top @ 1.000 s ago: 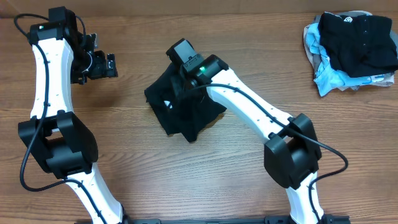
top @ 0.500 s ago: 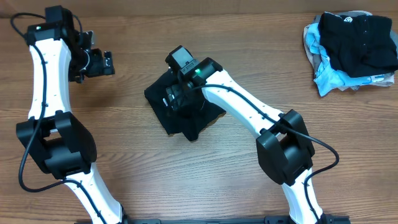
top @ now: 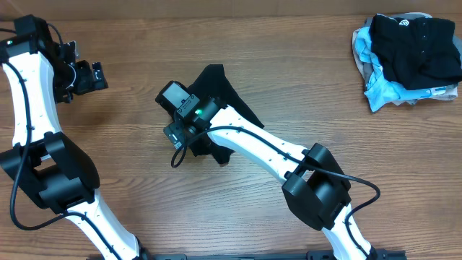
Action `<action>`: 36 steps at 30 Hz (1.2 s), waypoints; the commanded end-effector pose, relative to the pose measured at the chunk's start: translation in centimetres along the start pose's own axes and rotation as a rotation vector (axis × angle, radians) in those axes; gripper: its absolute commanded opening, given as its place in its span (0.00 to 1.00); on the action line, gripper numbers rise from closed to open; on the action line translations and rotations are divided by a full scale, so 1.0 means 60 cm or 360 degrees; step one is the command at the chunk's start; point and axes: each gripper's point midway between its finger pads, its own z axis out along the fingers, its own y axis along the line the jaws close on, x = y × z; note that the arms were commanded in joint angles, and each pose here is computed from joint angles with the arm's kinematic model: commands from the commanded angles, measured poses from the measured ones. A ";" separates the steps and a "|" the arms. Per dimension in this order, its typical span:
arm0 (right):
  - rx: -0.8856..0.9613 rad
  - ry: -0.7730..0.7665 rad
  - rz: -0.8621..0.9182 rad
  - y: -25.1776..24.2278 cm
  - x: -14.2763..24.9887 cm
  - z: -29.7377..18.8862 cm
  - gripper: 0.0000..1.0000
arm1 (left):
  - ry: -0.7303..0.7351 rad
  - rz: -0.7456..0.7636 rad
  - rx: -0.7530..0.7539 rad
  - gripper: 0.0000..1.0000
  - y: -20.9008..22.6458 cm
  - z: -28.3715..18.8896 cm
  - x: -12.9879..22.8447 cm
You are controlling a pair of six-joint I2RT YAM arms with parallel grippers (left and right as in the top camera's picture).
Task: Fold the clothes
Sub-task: 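Lift the folded black shirt with the right gripper and carry it rightward, then place the black shirt onto the clothes pile at the far right corner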
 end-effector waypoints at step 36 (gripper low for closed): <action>0.0356 0.0201 0.0071 -0.090 0.020 0.065 0.04 | -0.0009 -0.0016 0.0034 1.00 -0.007 0.002 -0.004</action>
